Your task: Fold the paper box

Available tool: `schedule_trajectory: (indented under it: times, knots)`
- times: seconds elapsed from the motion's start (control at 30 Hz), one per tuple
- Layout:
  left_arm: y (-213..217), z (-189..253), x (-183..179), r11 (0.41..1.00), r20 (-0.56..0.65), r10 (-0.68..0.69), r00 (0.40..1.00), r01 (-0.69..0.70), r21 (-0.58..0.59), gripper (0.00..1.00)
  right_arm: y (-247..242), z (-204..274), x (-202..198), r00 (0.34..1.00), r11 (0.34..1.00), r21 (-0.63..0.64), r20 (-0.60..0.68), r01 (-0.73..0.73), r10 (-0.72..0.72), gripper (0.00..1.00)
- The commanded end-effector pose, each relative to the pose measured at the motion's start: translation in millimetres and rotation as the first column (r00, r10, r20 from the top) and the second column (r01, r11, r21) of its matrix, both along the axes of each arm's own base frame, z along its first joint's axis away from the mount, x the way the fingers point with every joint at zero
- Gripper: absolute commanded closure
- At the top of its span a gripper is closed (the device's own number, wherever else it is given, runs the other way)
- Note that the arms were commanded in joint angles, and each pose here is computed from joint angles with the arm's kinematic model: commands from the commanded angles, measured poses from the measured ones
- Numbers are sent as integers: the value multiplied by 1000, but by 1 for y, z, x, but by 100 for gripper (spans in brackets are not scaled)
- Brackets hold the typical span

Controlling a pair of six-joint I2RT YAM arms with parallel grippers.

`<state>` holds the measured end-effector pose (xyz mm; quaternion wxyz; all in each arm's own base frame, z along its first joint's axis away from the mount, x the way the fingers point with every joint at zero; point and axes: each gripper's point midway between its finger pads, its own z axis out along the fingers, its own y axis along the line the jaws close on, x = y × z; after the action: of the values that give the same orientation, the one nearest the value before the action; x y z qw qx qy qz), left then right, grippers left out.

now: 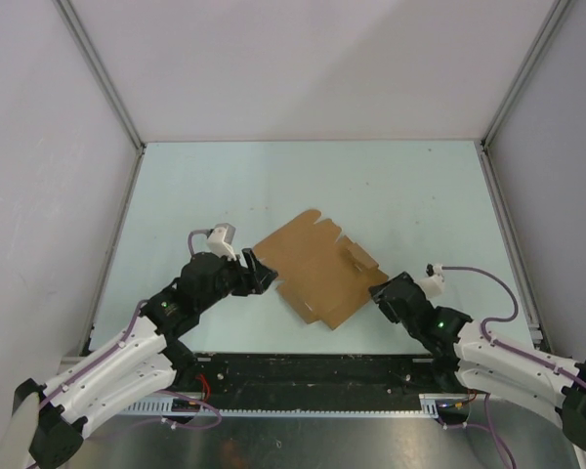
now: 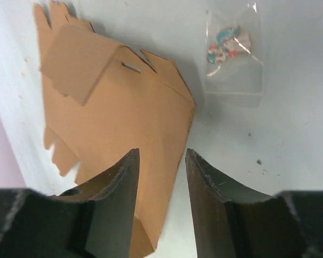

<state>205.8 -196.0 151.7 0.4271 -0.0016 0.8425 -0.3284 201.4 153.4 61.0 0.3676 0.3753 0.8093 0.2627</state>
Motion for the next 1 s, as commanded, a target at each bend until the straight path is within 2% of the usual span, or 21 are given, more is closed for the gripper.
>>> schedule_trajectory:
  times: [0.0, 0.23, 0.37, 0.53, 0.97]
  knots:
    - [-1, 6, 0, 1000, 20, -19, 1000, 19, -12, 27, 10, -22, -18, 991, 997, -3, -102, -83, 83, 51]
    - [0, 6, 1, 1000, 22, -22, 1000, 22, 4, 27, 22, -44, -29, 989, 994, 86, -126, -71, 81, 46]
    - [-1, 6, 2, 1000, 14, -21, 1000, 21, 8, 27, 29, -50, -25, 993, 988, 149, -99, -51, 66, 46]
    - [-3, 8, 5, 1000, 12, -20, 1000, 20, 10, 27, 28, -58, -23, 994, 991, 126, -96, -37, 49, 48]
    - [-2, 10, 3, 1000, 23, -22, 1000, 22, 7, 27, 33, -49, -1, 999, 995, 91, 12, -40, 39, 62]
